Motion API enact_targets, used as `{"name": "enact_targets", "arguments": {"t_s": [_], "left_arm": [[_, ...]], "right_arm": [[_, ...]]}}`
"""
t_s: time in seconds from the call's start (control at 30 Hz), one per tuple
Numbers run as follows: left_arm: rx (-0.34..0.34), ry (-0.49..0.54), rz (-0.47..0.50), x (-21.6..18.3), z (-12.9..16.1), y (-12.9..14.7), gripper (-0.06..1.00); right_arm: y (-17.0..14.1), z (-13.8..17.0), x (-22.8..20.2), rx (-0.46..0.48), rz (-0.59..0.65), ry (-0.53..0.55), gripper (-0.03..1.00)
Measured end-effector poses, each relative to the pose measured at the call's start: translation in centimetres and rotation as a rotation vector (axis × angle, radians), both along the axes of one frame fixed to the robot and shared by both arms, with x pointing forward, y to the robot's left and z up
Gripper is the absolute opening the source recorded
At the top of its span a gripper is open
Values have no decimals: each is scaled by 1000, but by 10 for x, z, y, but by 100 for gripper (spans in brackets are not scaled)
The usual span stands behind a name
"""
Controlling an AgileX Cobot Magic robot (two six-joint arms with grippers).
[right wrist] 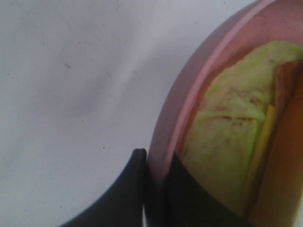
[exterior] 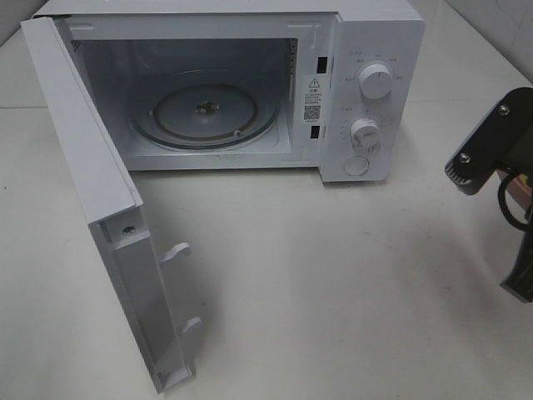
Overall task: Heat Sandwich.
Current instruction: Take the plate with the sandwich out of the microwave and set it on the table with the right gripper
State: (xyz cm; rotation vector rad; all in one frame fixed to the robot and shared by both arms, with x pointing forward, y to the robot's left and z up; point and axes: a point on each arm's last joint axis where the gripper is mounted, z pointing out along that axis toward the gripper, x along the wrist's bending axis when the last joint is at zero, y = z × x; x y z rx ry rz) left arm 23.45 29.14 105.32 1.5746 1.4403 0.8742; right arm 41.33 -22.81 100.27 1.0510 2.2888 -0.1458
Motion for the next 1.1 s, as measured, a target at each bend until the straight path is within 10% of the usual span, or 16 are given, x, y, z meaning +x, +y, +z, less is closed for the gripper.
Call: {"name": "enact_targets", "arguments": {"t_s": [1.1], "left_arm": [[0,0,0,0,0,0,97]], "right_arm": [[-53,-28,49,82,-470,-108,7]]}}
